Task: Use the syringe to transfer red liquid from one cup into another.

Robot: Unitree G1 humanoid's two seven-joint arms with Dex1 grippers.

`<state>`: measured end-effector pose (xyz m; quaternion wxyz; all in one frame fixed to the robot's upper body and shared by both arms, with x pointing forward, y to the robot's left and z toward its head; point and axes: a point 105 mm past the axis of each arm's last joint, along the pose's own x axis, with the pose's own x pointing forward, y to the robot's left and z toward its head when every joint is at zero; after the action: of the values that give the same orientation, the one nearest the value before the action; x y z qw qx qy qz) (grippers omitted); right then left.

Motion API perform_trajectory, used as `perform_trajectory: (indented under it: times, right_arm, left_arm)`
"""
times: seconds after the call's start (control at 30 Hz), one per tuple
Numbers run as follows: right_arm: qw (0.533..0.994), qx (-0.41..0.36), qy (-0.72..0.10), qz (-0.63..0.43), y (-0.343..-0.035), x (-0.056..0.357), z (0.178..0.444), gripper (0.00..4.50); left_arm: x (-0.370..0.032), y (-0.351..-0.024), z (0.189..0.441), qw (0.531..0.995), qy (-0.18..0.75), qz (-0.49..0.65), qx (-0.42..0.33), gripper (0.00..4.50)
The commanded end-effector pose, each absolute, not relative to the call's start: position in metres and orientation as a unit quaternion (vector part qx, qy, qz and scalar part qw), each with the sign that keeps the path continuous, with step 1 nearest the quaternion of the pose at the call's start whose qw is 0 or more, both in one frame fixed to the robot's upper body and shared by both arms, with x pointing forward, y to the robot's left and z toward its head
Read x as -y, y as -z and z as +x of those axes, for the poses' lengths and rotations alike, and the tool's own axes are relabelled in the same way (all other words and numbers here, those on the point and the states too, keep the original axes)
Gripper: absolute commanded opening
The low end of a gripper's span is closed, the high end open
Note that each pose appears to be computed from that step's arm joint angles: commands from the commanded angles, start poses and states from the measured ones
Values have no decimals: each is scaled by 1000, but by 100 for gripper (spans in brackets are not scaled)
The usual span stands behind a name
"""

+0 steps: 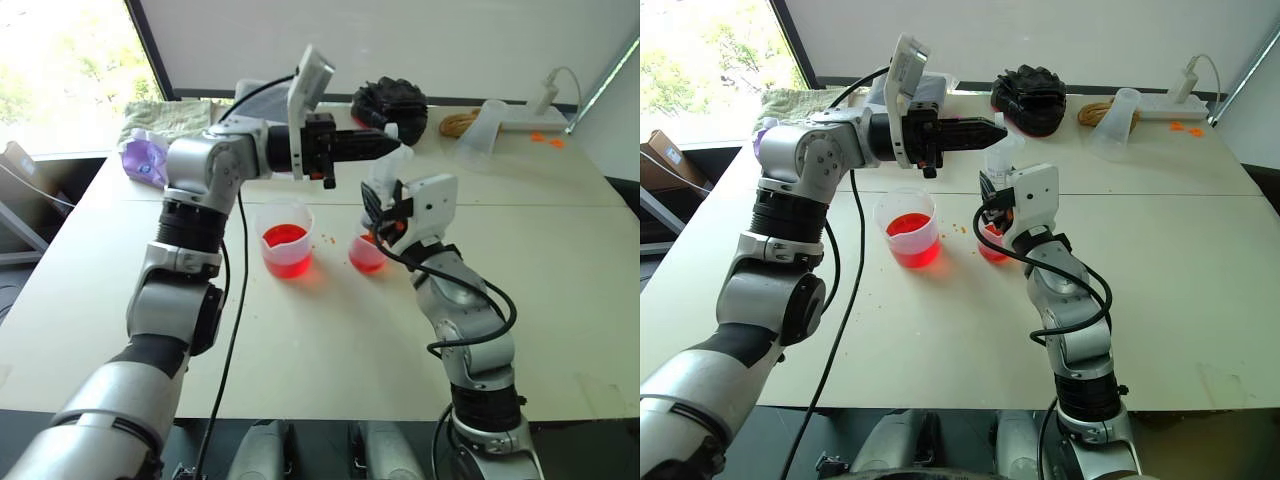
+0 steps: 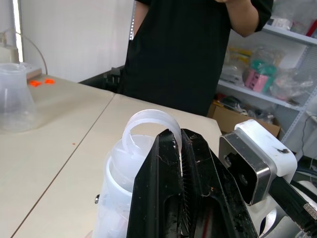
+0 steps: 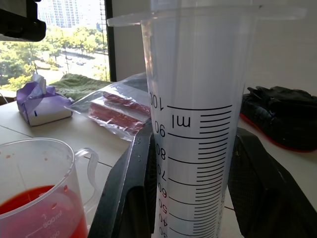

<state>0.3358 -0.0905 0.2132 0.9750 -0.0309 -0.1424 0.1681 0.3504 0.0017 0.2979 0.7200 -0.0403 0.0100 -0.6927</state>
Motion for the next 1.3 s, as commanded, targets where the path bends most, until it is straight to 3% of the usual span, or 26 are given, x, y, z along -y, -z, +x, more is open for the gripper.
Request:
perform_trajectory:
  times: [0.03, 0.23, 0.4, 0.83, 1.3]
  right_arm:
    - [963, 212, -164, -28, -251, 93, 328, 134]
    - [963, 210, -168, -12, -254, 94, 327, 134]
    - [961, 214, -174, -9, -259, 91, 326, 134]
    - [960, 207, -189, 15, -265, 88, 322, 134]
    - [958, 204, -199, 12, -272, 91, 318, 134]
  left_arm:
    - [8, -295, 342, 701, 712, -35, -25, 9]
    - [7, -303, 344, 704, 709, -38, -15, 9]
    - [6, -307, 345, 707, 706, -37, -11, 162]
    - [-9, -310, 354, 725, 687, -49, -4, 162]
    - [-61, -323, 372, 783, 617, -72, 22, 162]
